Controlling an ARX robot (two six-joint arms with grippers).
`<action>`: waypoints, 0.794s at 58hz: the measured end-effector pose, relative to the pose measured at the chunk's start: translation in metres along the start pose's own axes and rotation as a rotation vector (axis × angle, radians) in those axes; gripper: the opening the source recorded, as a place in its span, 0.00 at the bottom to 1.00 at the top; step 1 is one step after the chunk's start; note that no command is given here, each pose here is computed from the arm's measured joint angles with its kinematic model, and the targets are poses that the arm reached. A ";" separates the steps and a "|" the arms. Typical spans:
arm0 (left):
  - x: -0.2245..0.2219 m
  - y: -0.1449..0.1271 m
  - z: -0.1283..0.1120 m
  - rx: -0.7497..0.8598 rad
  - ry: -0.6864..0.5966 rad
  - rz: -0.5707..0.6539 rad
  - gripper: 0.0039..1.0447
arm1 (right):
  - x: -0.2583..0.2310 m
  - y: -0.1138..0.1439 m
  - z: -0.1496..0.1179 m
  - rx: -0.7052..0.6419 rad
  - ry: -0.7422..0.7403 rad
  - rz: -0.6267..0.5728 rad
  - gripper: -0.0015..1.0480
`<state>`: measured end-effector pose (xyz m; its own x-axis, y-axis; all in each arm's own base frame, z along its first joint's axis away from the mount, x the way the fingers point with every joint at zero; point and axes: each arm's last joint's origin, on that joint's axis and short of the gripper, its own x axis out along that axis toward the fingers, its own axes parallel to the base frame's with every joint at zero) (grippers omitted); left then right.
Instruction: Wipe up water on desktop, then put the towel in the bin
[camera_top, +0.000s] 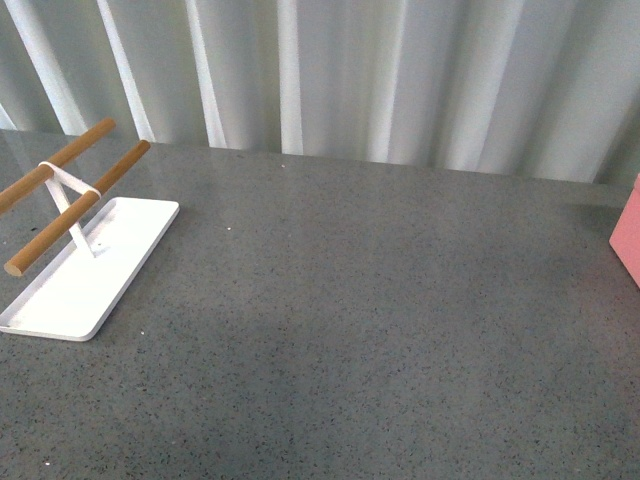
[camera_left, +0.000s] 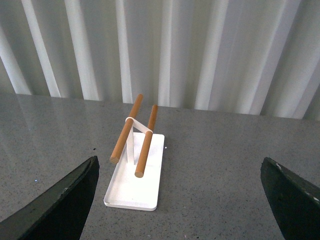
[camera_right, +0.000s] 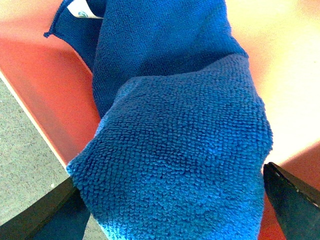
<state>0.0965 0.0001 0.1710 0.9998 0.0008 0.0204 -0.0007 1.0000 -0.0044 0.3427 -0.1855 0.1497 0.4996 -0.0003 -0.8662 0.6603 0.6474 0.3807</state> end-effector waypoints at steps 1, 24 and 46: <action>0.000 0.000 0.000 0.000 0.000 0.000 0.94 | 0.002 0.000 0.000 -0.004 0.002 0.011 0.93; 0.000 0.000 0.000 0.000 0.000 0.000 0.94 | -0.005 0.008 0.018 -0.032 -0.030 0.111 0.93; 0.000 0.000 0.000 0.000 0.000 0.000 0.94 | -0.006 -0.009 0.026 -0.057 -0.017 0.007 0.93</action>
<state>0.0965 0.0001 0.1710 0.9998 0.0008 0.0204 -0.0007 1.0000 -0.0044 0.3483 -0.2106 0.1598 0.5142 -0.0078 -0.8577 0.6235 0.6901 0.3675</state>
